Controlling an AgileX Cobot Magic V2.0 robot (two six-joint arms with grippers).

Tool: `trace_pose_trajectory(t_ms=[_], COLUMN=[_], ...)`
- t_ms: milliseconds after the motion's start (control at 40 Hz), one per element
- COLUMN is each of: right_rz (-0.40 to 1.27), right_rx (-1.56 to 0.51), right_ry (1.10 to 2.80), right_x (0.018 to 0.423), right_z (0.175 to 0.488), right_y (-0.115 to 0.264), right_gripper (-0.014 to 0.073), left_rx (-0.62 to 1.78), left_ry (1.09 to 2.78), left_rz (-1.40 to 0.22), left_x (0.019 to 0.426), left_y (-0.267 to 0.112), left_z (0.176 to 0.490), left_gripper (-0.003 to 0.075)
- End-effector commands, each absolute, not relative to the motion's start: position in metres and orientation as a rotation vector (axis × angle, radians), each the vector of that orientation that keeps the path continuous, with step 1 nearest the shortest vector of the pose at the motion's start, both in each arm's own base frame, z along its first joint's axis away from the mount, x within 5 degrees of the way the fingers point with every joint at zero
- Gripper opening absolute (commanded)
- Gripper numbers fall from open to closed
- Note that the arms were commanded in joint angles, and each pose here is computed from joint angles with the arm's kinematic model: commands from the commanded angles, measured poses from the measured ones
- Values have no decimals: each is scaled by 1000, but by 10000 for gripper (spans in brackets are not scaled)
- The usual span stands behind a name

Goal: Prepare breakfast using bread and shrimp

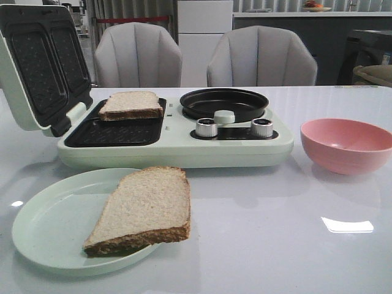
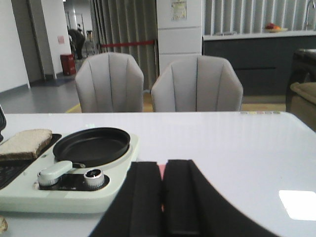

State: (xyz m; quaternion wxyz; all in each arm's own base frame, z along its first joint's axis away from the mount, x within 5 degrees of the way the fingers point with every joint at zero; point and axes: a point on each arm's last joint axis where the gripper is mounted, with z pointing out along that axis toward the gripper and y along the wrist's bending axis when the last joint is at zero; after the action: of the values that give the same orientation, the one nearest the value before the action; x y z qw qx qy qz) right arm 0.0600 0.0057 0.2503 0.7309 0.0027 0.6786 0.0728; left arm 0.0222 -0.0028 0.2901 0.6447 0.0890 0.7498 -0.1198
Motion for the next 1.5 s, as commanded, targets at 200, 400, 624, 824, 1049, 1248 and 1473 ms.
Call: trace_pose_trajectory(t_ms=[200, 400, 624, 824, 1049, 1248, 1473], right_rz=[149, 180, 173, 188, 239, 366, 481], right_rx=[1, 29, 25, 2, -102, -191, -215], right_ry=[1511, 1510, 1543, 1666, 1962, 2157, 2321], right_x=[73, 73, 74, 91, 134, 179, 222], right_z=[275, 275, 289, 302, 318, 317, 296], right_y=[7, 7, 7, 11, 32, 71, 116], right_gripper=[138, 155, 436, 477, 474, 474, 474], left_rx=[195, 195, 195, 195, 195, 195, 194], left_ry=[1611, 1611, 1611, 1611, 1611, 1611, 1611], left_rz=[-302, -302, -302, -302, -302, -302, -304], left_x=[22, 22, 22, 22, 22, 22, 22], left_y=[-4, -4, -4, -4, -4, -4, -4], left_z=[305, 305, 305, 305, 305, 305, 305], left_gripper=[365, 365, 365, 365, 365, 365, 365])
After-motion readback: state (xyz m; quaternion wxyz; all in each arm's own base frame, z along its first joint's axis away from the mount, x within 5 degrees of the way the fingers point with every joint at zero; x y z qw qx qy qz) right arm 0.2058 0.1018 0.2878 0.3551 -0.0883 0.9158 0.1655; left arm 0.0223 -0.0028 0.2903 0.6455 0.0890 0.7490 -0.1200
